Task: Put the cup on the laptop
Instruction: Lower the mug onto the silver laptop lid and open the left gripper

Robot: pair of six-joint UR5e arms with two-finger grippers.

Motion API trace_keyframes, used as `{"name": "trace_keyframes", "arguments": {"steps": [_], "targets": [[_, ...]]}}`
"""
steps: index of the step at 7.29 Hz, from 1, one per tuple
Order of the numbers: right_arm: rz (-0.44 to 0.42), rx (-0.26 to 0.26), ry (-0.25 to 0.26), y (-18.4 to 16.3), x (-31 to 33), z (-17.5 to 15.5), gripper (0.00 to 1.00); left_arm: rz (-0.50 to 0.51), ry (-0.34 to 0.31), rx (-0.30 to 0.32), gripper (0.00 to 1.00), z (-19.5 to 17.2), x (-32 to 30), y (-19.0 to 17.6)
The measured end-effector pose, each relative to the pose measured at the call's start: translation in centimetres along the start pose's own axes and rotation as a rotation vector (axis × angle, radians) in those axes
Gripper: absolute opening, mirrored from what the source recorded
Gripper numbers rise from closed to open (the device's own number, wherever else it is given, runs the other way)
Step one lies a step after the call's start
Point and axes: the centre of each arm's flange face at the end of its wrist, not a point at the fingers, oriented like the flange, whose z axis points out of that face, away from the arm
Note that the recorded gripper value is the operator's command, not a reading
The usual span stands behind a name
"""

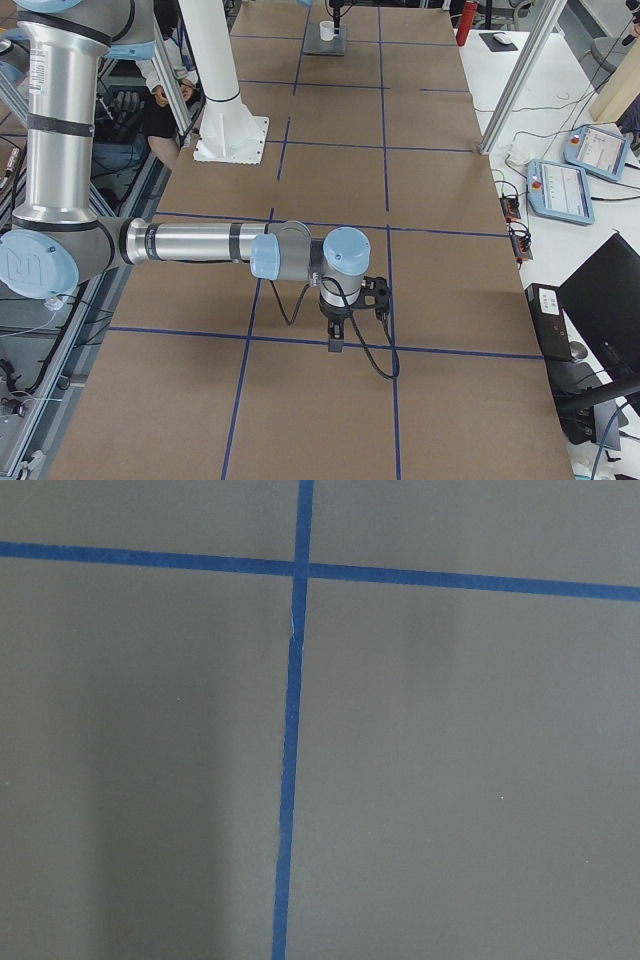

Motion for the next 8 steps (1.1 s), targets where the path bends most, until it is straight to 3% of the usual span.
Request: {"name": "trace_keyframes", "arguments": {"steps": [5,8], "targets": [[0.000,0.000,0.000,0.0,0.0,0.0,1.00,0.042,0.089,0.015,1.00,-3.5,0.2,-0.1],[0.000,0.000,0.000,0.0,0.0,0.0,1.00,0.057,0.024,0.010,1.00,-10.0,-3.0,-1.5]]}}
